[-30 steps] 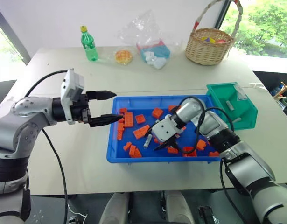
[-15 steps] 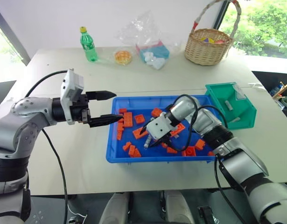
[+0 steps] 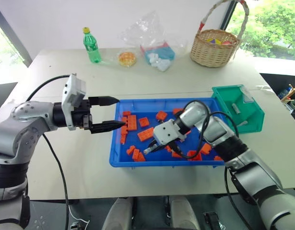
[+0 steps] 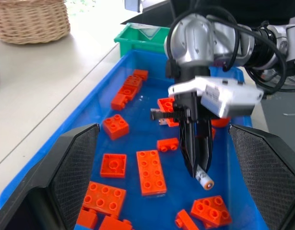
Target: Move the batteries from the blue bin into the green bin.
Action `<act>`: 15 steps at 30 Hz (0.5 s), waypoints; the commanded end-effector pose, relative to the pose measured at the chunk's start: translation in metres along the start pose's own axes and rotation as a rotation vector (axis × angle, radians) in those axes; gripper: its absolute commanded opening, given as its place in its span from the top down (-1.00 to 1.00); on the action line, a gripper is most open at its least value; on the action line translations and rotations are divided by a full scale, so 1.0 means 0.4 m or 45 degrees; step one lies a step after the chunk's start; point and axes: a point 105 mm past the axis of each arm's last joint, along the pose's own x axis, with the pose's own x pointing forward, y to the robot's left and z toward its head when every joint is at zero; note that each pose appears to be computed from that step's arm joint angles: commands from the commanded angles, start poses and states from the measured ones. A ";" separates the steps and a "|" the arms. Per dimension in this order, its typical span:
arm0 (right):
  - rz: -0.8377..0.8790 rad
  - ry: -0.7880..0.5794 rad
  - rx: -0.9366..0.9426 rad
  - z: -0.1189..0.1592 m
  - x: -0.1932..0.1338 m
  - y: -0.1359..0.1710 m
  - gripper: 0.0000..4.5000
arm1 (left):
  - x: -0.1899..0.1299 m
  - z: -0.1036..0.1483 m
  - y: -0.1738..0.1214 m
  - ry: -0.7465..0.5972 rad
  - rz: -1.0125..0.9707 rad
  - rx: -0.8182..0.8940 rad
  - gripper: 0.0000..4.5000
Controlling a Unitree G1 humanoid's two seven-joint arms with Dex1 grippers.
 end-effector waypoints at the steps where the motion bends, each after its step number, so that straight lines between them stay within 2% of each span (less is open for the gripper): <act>1: -0.309 -0.073 0.044 0.057 -0.105 -0.055 0.97 | -0.003 0.014 -0.021 0.008 -0.043 0.042 -1.00; 3: -0.578 -0.032 0.151 0.036 -0.198 -0.087 0.97 | -0.003 0.012 -0.022 0.007 -0.047 0.038 -1.00; 5: -0.718 -0.002 0.218 0.020 -0.248 -0.095 0.97 | -0.003 0.011 -0.024 0.006 -0.049 0.036 -1.00; 8: -0.995 0.218 0.390 -0.078 -0.395 -0.050 0.97 | 0.001 0.007 -0.026 0.005 -0.060 0.033 -1.00; 11: -1.205 0.399 0.551 -0.153 -0.506 0.004 0.97 | 0.004 0.007 -0.024 0.004 -0.065 0.033 -1.00; 15: -1.357 0.555 0.705 -0.220 -0.582 0.073 0.97 | 0.007 0.009 -0.021 0.001 -0.071 0.039 -1.00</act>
